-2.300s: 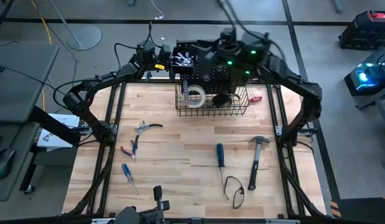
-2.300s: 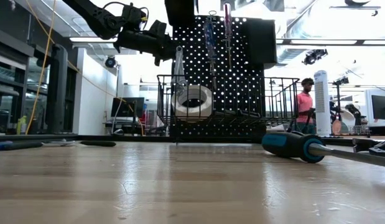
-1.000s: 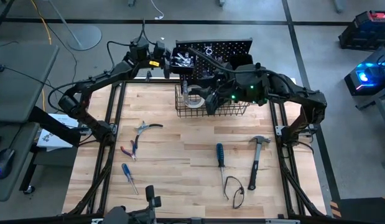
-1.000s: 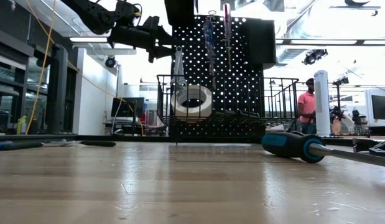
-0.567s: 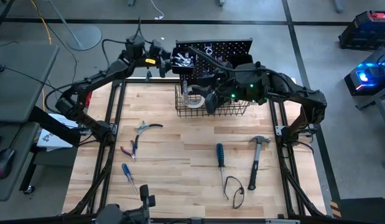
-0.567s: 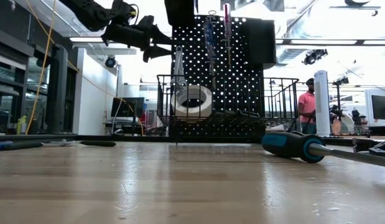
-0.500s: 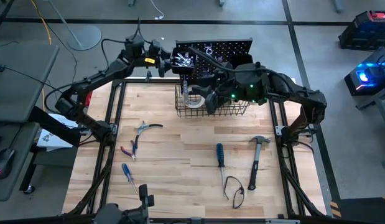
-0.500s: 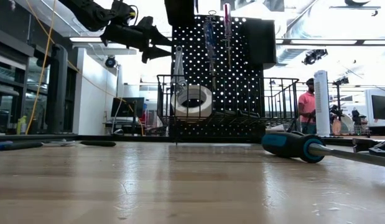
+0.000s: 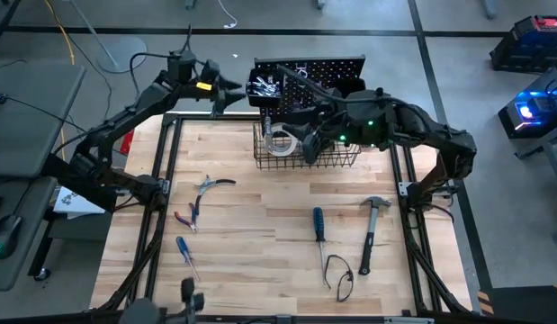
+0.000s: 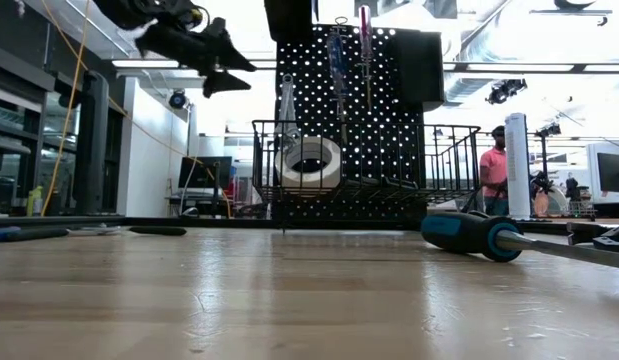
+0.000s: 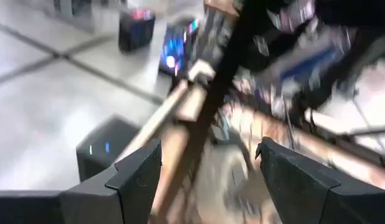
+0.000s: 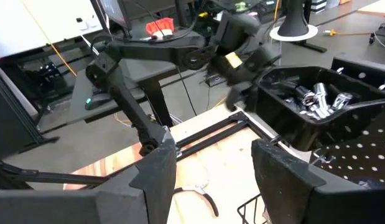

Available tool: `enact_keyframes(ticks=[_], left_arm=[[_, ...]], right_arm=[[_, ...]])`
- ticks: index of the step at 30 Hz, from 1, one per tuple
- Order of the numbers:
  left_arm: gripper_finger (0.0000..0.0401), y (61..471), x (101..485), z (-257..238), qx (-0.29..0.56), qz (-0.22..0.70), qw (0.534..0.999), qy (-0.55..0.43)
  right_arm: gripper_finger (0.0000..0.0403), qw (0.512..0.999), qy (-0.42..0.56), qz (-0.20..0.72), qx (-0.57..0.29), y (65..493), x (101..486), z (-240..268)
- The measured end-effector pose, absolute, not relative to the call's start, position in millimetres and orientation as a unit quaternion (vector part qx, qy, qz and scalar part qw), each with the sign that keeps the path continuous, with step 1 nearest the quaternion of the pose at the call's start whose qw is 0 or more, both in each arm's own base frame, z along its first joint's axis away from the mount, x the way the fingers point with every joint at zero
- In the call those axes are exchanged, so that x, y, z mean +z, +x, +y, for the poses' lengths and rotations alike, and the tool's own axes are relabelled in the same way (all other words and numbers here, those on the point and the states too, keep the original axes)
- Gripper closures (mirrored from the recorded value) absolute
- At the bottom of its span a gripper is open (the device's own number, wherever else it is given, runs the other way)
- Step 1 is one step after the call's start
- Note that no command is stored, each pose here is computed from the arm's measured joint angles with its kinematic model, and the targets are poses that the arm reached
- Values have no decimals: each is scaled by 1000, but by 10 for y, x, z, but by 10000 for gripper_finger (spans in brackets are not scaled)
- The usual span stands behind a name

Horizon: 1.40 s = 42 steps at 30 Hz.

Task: Hang tools onto peg board
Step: Put the black plier in the right black bin on the pegboard

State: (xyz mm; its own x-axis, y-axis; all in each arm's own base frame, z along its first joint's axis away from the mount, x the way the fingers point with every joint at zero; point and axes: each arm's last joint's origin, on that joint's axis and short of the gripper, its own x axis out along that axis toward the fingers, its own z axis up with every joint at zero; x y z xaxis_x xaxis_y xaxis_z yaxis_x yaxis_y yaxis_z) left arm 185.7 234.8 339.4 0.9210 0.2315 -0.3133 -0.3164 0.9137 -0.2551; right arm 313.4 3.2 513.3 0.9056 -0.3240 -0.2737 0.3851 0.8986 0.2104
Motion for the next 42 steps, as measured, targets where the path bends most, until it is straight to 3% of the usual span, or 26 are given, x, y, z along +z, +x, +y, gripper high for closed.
enact_keyframes(ticks=[5,10,14,20,28,36,42], left_arm=[[145,1703,3347,1928,117,260,944,-166],[146,1643,3169,1555,167,414,873,-194],[146,1719,2926,1352,148,480,835,-225],[146,1816,2531,1128,139,586,781,-165],[146,1880,2330,930,70,632,768,-75],[146,1975,2165,811,1,612,790,27],[146,1933,1991,784,-12,621,783,38]], right_arm=[[206,970,125,105,-182,2983,5227,24],[206,971,116,90,-186,2860,5312,15],[206,973,103,92,-184,2851,5318,15],[206,976,87,97,-173,2854,5314,21],[206,978,67,92,-172,2754,5370,15],[206,978,66,93,-173,2702,5386,12],[206,976,77,103,-175,2697,5361,12]])
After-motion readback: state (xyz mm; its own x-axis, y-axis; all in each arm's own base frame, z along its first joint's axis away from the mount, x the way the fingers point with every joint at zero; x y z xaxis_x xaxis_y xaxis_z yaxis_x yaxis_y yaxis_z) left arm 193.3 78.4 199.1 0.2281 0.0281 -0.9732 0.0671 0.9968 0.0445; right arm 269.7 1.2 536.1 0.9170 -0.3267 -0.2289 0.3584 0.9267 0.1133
